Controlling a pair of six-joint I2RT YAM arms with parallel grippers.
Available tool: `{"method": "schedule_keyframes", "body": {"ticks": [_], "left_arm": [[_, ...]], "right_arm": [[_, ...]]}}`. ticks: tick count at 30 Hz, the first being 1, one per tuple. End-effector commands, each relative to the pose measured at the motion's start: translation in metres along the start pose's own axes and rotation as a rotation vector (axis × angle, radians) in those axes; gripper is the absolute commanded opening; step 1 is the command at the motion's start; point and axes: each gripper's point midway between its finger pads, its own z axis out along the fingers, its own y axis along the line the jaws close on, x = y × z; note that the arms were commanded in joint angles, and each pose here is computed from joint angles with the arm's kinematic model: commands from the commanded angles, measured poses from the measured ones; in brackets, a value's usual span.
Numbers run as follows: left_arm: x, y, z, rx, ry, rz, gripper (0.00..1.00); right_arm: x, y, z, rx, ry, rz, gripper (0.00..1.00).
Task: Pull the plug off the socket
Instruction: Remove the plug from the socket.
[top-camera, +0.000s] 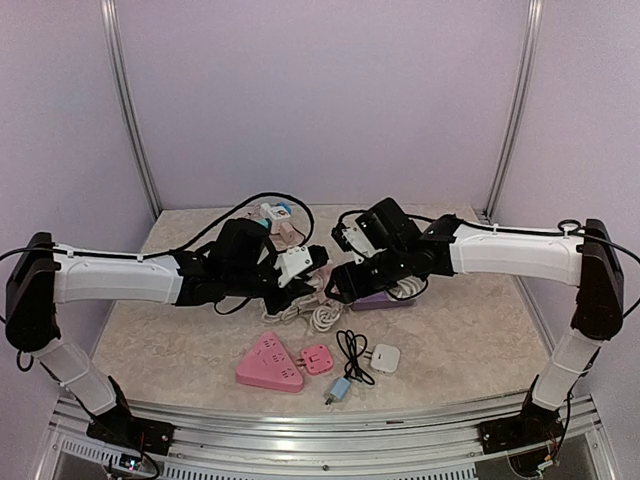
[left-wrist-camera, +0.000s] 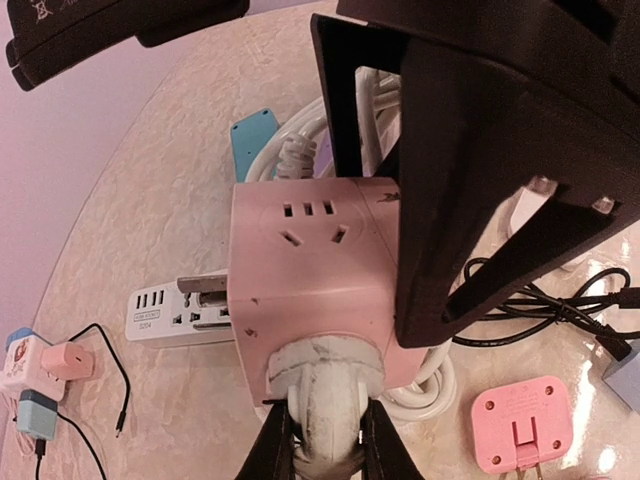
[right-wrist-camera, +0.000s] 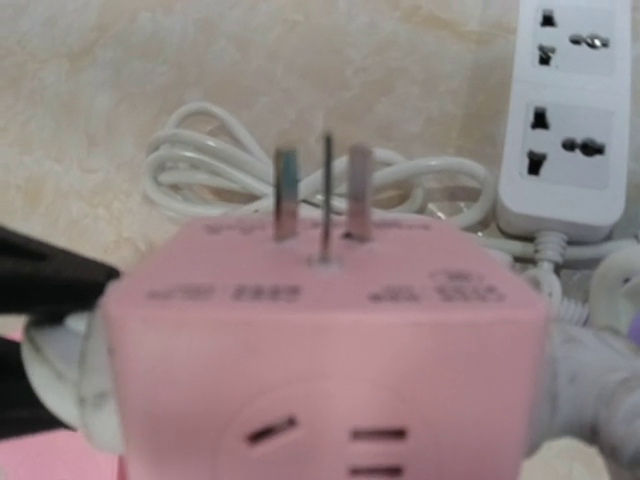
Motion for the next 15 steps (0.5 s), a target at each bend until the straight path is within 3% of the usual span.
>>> {"method": "schedule_keyframes", "body": {"ticks": [1,8,15], "left_arm": [[-0.018,-0.008,-0.0104,0.145,-0.058,-0.047,0.0],[-0.0157,-0.0065,-0.0088,0.181,-0.051,-0.077,0.0],[-0.0139,-0.0019,-0.0082,0.14,-0.044,-0.067,0.0]], "right_arm": [[-0.0207,-0.005,-0.0189,-0.008,-0.093,-0.103,0.0],[-0.0165,-0.0038,-0.0233,-0.022,-0.104,-0.155,0.0],[-0.0194,-0.0082,-0.0216,0.006,-0.113,-0.102,0.0]]}}
